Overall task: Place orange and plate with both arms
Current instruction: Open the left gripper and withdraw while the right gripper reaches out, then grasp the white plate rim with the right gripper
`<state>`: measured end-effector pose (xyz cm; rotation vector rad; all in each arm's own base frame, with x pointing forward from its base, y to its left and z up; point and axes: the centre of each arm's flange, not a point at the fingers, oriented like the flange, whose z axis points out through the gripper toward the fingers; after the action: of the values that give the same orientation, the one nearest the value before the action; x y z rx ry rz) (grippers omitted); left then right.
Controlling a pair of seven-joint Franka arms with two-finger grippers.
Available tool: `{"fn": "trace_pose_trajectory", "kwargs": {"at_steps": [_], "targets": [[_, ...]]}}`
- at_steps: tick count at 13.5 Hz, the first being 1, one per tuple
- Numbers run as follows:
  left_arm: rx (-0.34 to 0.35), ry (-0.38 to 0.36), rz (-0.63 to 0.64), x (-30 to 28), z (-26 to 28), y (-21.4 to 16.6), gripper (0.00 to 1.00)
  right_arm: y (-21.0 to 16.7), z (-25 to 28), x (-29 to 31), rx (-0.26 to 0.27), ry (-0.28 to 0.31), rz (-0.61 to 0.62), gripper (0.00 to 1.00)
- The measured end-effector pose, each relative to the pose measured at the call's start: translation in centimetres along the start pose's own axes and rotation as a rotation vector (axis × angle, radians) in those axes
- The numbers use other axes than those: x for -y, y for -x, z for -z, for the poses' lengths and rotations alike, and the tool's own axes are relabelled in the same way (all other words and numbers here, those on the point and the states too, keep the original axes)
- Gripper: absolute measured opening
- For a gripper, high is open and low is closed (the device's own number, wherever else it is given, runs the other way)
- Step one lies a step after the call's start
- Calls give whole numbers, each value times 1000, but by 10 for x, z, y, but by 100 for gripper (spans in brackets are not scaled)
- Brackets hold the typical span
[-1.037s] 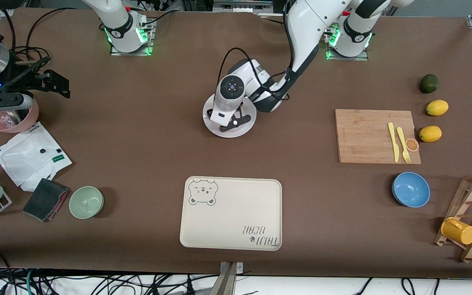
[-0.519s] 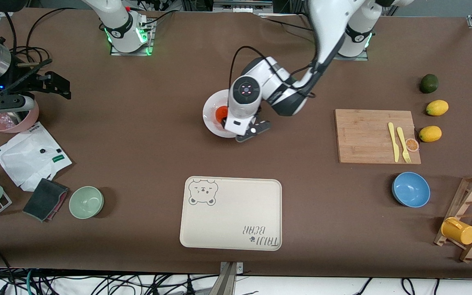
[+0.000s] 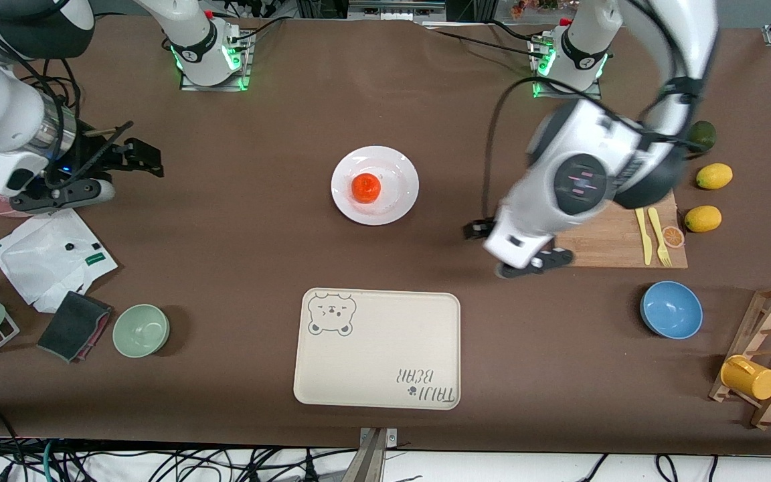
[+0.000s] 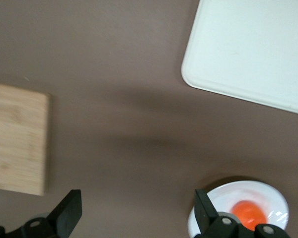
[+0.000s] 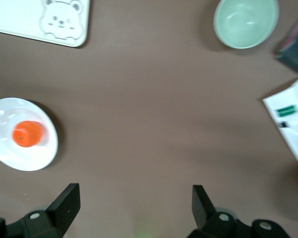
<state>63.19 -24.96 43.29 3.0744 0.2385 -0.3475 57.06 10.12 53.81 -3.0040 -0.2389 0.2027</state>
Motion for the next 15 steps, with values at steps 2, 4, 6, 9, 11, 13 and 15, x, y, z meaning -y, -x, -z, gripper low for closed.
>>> {"fn": "trace_pose_trajectory", "kwargs": {"at_steps": [2, 4, 6, 9, 11, 13, 15], "targets": [[7, -15, -112, 54, 34, -8, 100, -4, -21, 7, -2, -58, -4, 100], [-8, -13, -193, 101, 81, 2, 100, -9, -52, 18, -6, -127, -13, 100], [-14, -21, -230, 139, 126, 27, 100, -15, -92, 30, -13, -167, -21, 100], [-58, -24, -231, 170, 154, 41, 100, -19, -144, 48, -21, -232, -11, 100], [-156, -17, -191, 191, 152, 32, 100, -23, -169, 50, -13, -323, -2, 100], [-236, -15, -168, 207, 146, 35, 100, -30, -193, 49, -11, -419, -16, 100], [-251, -21, -160, 217, 145, 50, 100, -39, -228, 50, -21, -488, -16, 100]]}}
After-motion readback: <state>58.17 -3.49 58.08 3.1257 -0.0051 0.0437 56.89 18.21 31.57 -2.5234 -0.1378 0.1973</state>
